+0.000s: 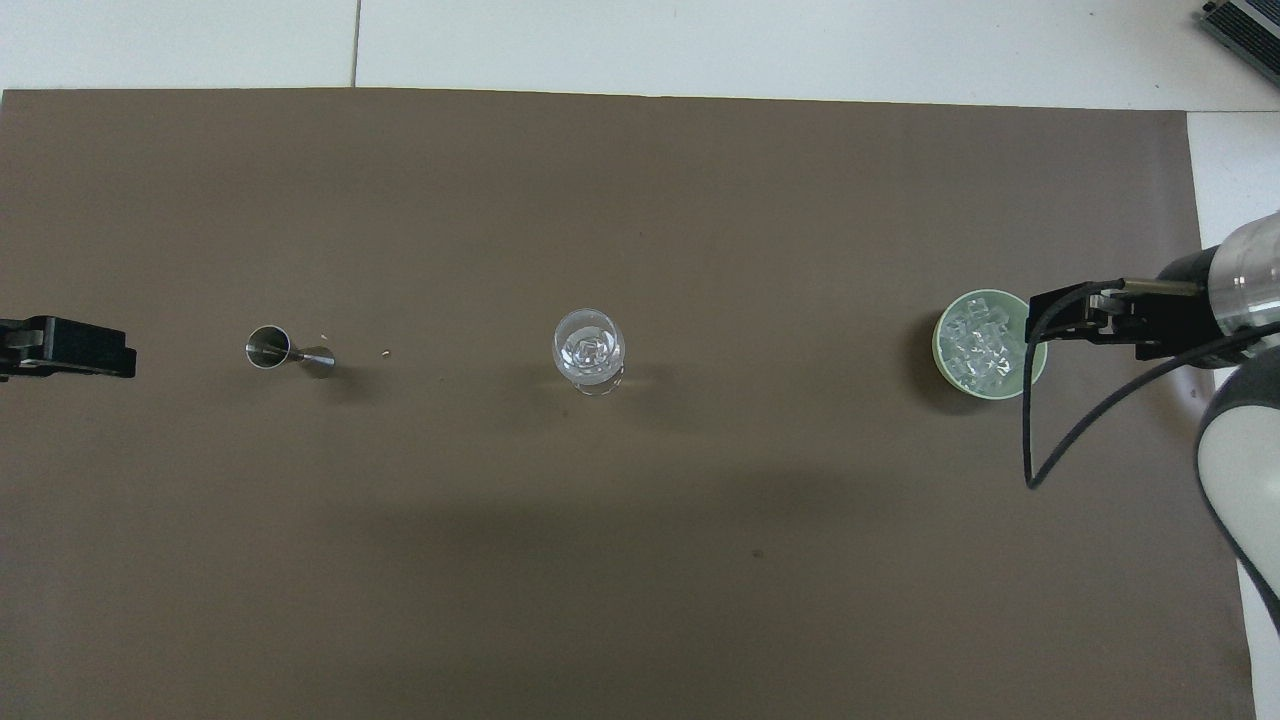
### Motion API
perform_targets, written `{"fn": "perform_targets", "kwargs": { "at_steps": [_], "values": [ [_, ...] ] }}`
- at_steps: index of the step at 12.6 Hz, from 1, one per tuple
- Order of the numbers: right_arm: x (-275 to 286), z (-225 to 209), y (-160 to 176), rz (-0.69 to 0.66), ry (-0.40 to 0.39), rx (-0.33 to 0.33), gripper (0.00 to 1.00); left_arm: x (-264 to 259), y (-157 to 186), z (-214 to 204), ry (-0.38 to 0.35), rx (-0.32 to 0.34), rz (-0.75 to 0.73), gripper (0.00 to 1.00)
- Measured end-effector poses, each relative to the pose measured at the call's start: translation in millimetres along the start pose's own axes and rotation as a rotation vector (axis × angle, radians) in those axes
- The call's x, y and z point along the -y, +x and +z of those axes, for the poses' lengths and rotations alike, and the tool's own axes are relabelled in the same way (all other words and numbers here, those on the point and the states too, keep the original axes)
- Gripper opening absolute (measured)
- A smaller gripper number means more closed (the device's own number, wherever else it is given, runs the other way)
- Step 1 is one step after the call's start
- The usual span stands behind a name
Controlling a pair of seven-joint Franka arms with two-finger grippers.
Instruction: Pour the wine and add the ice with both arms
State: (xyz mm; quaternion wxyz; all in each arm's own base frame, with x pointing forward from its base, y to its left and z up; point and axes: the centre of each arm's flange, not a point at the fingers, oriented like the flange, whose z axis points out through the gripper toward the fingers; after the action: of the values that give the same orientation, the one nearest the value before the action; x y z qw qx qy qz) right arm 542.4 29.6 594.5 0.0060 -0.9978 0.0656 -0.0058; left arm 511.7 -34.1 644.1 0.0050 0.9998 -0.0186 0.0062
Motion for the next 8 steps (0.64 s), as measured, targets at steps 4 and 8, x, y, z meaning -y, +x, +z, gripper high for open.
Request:
{"fn": "perform_targets", "kwargs": {
  "at_steps": [4,8],
  "values": [
    [-0.2,3.0,-4.1,-0.027,-0.002,0.001,1.00,1.1,4.6,11.6,-0.006,0.024,0.003,1.00],
    [0.5,4.8,-3.5,-0.089,-0.001,-0.008,1.00,-4.4,4.3,12.6,-0.007,0.026,0.015,1.00]
  ]
}}
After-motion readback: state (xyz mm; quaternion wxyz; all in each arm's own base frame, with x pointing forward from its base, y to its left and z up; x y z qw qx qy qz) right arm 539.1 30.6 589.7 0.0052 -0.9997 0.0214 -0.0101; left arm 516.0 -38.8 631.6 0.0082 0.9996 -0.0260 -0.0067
